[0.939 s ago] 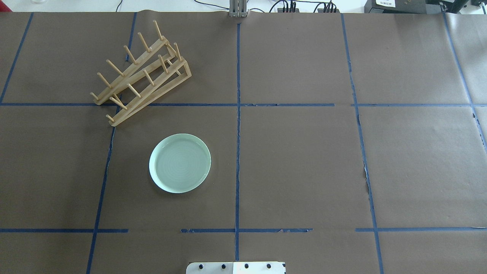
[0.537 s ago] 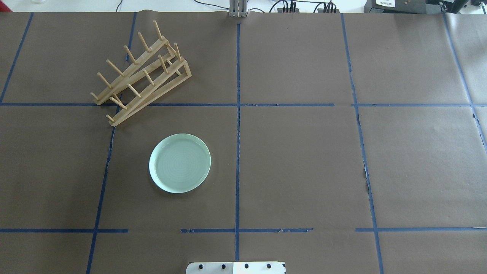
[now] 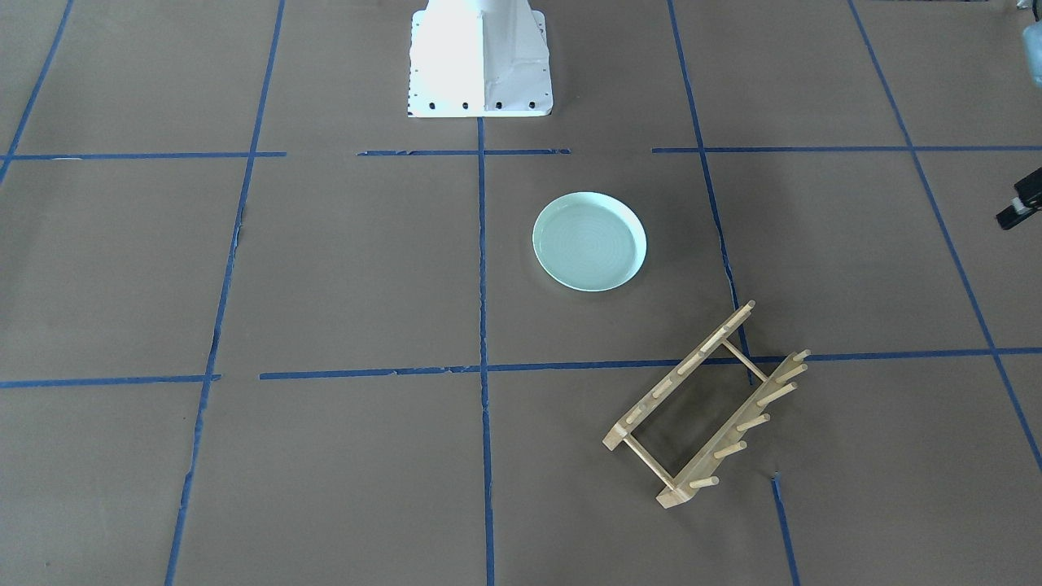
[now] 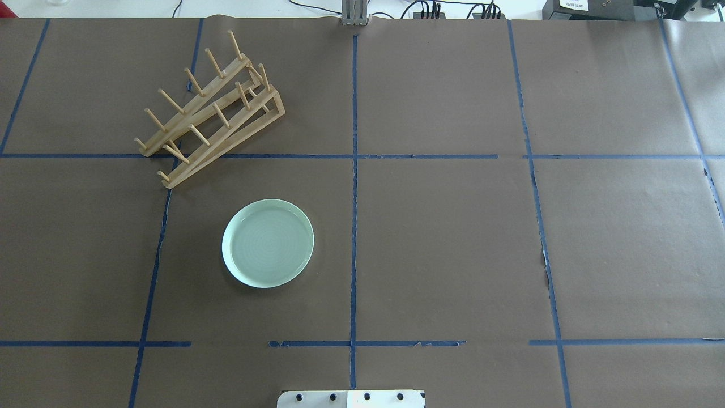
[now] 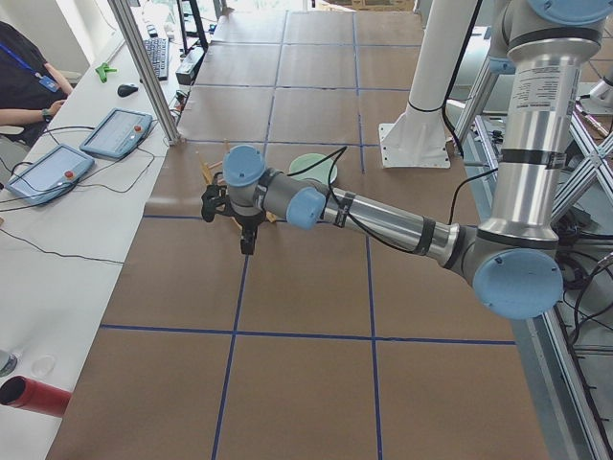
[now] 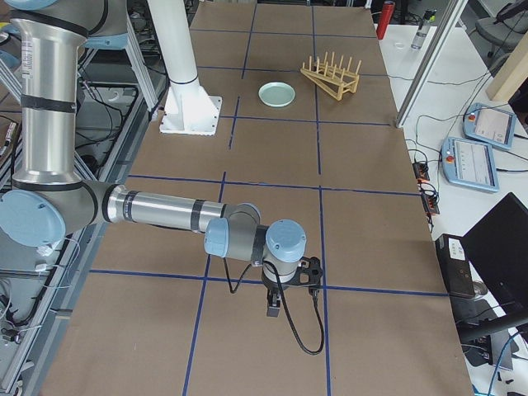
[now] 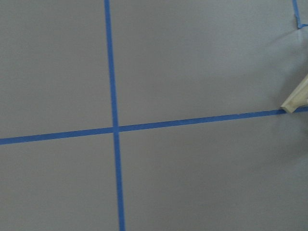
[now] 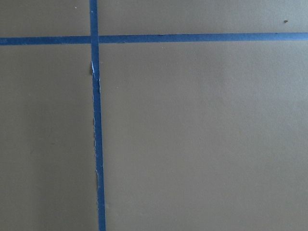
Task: Place plate on rack
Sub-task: 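Move the left gripper past the rack down toward the pale green plate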
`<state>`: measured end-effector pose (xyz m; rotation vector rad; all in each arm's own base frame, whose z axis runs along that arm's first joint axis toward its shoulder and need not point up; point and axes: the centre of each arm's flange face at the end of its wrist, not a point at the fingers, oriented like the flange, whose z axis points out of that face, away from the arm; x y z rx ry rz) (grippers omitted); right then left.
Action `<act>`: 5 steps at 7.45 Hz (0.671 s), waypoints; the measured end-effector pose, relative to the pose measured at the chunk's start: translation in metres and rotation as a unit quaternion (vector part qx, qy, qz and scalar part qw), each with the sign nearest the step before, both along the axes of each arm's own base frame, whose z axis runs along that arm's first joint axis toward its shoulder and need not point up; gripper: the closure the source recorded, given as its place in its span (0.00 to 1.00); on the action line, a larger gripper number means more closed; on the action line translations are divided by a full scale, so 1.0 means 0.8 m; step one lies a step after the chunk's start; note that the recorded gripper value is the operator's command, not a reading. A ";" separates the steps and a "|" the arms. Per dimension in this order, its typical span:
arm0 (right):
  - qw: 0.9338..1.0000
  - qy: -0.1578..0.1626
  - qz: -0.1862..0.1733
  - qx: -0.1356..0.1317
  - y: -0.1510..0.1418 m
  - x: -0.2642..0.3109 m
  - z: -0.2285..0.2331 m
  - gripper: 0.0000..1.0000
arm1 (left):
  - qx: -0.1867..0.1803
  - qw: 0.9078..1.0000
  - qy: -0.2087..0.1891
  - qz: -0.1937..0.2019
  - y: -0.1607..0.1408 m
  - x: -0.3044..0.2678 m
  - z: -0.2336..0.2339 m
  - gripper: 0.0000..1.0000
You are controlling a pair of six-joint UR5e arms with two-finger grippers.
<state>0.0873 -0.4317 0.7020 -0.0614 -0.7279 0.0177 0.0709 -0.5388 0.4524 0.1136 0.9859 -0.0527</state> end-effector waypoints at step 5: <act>1.000 0.000 0.000 0.000 0.000 0.000 -0.001 0.00 | -0.136 0.988 0.006 -0.078 -0.024 0.357 -0.306 0.00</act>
